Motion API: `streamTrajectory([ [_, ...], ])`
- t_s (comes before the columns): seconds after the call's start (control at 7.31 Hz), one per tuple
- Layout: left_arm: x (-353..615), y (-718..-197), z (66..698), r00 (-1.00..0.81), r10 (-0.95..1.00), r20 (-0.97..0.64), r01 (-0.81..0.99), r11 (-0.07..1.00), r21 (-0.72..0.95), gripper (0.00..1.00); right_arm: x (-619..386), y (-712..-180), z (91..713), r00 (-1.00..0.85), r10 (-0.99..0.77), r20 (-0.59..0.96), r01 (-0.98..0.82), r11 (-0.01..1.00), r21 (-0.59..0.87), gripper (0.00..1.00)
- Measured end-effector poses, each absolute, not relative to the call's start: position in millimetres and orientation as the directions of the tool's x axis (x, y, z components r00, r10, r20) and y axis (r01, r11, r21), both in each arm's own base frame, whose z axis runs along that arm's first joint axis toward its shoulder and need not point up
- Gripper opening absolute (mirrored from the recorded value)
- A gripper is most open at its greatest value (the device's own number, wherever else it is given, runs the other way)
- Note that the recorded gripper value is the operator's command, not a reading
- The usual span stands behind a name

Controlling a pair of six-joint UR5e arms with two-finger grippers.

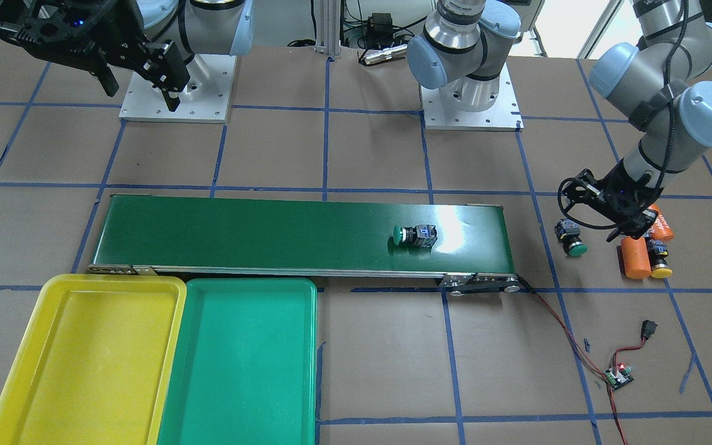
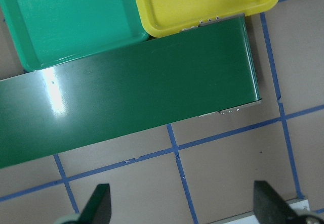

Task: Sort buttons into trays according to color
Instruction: 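Grasp another green button with left gripper while right lowers to belt end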

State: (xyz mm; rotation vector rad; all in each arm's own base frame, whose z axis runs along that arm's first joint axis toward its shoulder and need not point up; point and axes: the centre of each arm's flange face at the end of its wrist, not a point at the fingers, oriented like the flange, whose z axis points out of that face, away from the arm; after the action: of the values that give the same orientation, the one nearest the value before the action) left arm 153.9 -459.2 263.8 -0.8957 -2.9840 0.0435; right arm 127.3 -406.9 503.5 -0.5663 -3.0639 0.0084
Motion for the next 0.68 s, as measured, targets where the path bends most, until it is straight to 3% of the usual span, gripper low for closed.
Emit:
streamTrajectory([
  [0.27, 184, -453, 246, -0.979, 0.201, 0.043, 0.198, 0.978, -0.069, 1.0, 128, -414, 495, -0.834, 0.552, 0.0, 0.552, 0.833, -0.047, 1.0],
  [0.55, 178, -438, 206, -0.994, -0.006, 0.109, -0.007, 1.0, -0.004, 1.0, 130, -413, 476, -0.724, 0.69, -0.006, 0.69, 0.724, -0.033, 1.0],
  [0.68, 173, -432, 188, -0.989, -0.066, 0.13, -0.062, 0.997, 0.035, 0.9, 132, -411, 466, -0.656, 0.754, -0.001, 0.754, 0.656, -0.016, 1.0],
])
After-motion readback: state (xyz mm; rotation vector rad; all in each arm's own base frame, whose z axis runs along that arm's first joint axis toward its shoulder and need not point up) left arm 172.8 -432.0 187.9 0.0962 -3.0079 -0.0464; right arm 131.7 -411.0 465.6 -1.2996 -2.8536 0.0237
